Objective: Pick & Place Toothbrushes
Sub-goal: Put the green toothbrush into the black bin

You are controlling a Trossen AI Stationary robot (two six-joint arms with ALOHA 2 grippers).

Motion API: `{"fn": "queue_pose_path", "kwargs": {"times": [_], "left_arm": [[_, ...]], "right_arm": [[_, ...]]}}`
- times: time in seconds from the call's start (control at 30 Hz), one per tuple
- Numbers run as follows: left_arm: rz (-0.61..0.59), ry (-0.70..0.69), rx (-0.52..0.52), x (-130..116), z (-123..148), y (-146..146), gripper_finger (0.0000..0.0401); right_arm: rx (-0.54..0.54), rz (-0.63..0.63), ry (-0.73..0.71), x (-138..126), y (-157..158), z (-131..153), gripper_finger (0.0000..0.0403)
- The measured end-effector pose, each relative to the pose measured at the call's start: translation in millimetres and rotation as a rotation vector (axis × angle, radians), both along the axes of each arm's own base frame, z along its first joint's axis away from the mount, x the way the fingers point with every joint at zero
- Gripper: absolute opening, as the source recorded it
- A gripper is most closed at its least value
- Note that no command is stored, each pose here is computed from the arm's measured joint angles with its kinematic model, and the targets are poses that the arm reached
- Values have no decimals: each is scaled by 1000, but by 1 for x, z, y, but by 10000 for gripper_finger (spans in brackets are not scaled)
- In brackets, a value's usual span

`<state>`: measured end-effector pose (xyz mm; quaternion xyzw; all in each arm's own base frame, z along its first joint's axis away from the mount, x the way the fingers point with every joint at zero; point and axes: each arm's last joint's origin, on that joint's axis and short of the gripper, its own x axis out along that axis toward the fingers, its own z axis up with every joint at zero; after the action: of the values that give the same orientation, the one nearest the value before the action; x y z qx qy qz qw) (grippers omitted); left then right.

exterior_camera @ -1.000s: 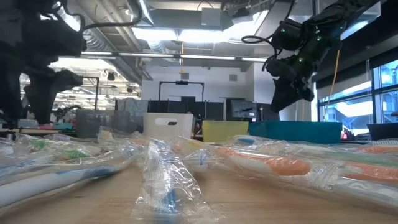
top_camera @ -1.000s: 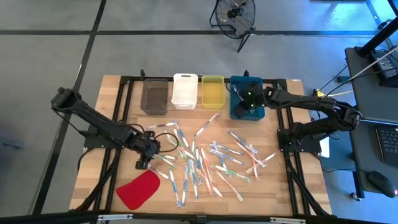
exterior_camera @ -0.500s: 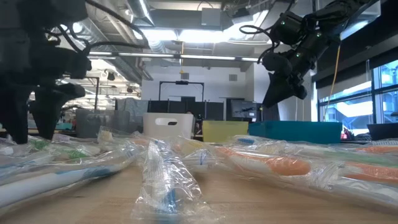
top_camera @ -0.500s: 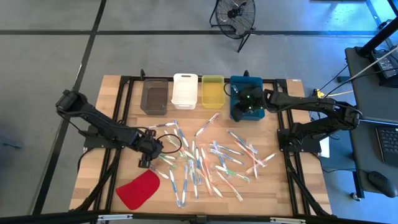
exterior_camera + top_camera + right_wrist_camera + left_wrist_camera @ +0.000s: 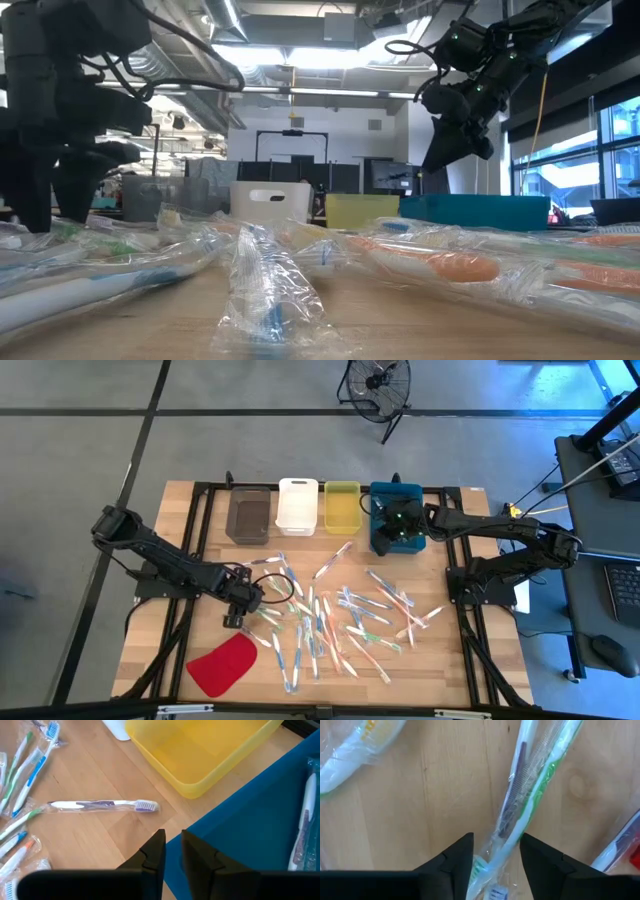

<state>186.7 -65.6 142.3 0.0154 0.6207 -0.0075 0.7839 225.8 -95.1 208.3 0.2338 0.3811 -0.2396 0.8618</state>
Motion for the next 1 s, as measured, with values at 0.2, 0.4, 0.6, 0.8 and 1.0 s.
{"fn": "queue_pose_path", "kwargs": {"times": [0.2, 0.4, 0.6, 0.8, 1.0], "left_arm": [[-10, -13, -46, 0, 5, -1, 109], [-14, -49, -74, 2, 14, -3, 81], [-23, -39, -109, 1, 15, -3, 42], [-34, -41, -127, 0, 16, -4, 13], [-24, -92, -150, -4, 27, -2, 15]], "right_arm": [[0, 0, 0, 0, 0, 0, 73], [0, 0, 0, 0, 0, 0, 66], [0, 1, 1, 0, 0, 0, 50], [-1, 1, 1, 0, 0, 0, 38], [2, 2, 11, -1, 0, -1, 32]]}}
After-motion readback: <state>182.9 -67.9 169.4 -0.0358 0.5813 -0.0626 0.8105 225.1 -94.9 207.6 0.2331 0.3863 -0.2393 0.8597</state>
